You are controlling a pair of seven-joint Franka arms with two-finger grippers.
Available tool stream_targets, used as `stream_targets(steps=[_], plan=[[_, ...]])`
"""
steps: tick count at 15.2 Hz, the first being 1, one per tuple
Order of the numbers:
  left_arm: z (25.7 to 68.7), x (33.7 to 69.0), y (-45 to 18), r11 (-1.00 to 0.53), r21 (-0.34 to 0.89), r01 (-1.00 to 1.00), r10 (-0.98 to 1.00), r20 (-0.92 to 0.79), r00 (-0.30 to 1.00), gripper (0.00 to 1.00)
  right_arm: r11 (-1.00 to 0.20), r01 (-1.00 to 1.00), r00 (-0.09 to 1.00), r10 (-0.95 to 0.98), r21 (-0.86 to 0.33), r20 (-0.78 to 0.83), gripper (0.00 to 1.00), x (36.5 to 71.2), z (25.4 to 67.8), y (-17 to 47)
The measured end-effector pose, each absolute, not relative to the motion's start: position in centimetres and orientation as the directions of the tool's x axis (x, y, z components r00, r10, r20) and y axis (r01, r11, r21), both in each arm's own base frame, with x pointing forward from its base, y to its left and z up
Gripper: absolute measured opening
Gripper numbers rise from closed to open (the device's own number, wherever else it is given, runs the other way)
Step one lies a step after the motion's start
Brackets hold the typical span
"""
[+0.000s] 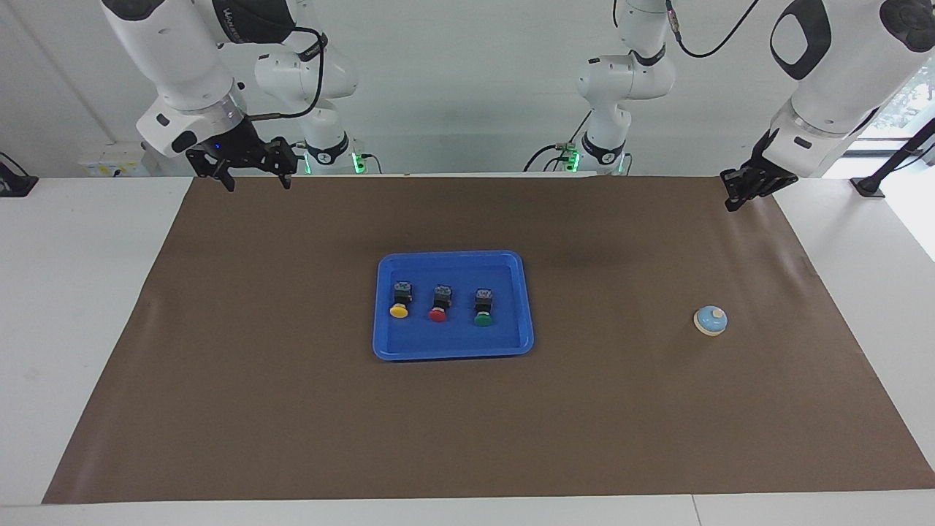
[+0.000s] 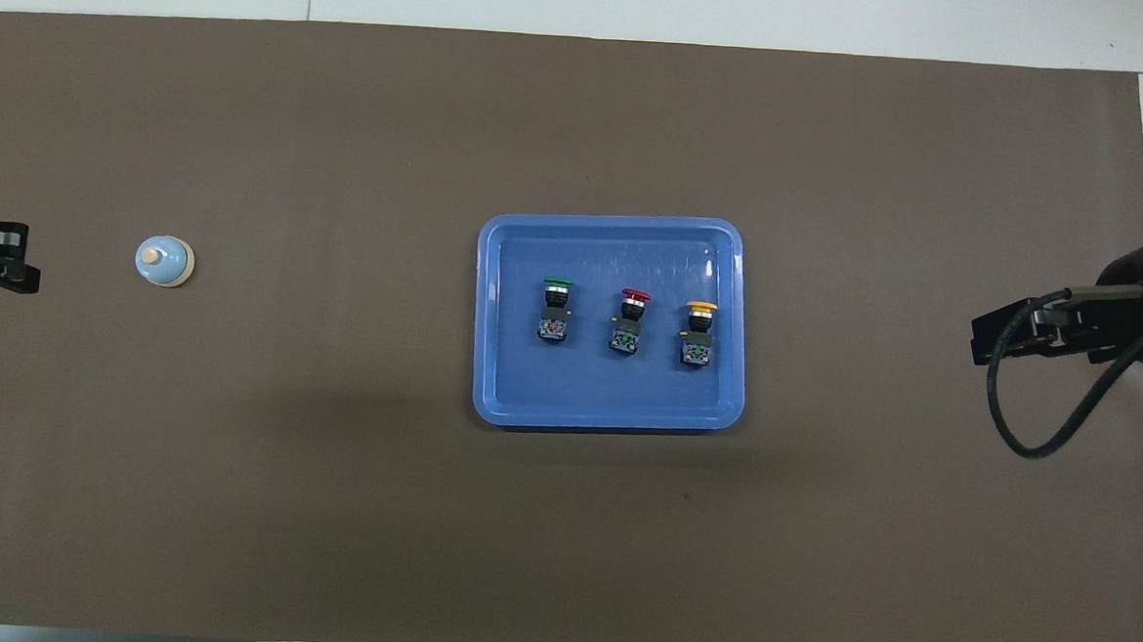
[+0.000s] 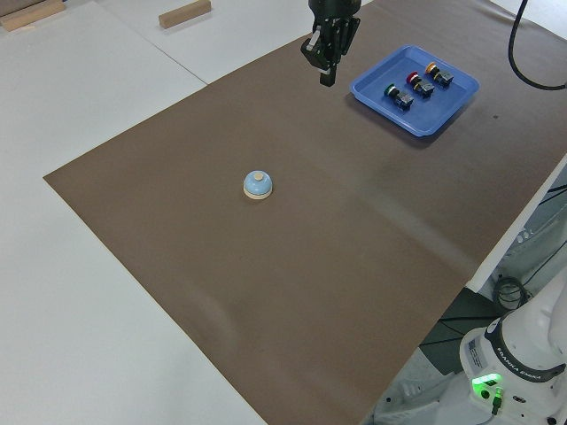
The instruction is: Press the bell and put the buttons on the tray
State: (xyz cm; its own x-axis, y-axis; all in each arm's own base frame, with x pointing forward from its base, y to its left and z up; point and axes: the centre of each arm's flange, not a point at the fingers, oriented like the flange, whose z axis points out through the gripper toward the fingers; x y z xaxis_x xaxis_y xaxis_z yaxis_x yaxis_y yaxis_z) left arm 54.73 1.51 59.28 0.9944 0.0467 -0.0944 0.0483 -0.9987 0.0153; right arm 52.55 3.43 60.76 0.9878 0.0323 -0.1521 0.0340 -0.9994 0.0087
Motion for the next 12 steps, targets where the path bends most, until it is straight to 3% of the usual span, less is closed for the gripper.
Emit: stream_targets(steps=[5, 12], plan=[[55.4, 55.6, 3.9, -0.997, 0.016, 0.079, 0.077, -0.063, 0.995, 0.01, -0.999, 0.034, 0.988, 0.032, 0.009, -0.153, 1.00, 52.6, 60.7, 3.4], [45.5, 59.9, 6.5, -0.998, 0.008, 0.063, 0.063, -0.047, 0.997, 0.01, -0.999, 0.034, 0.988, 0.032, 0.009, -0.153, 1.00, 52.6, 60.7, 3.4]])
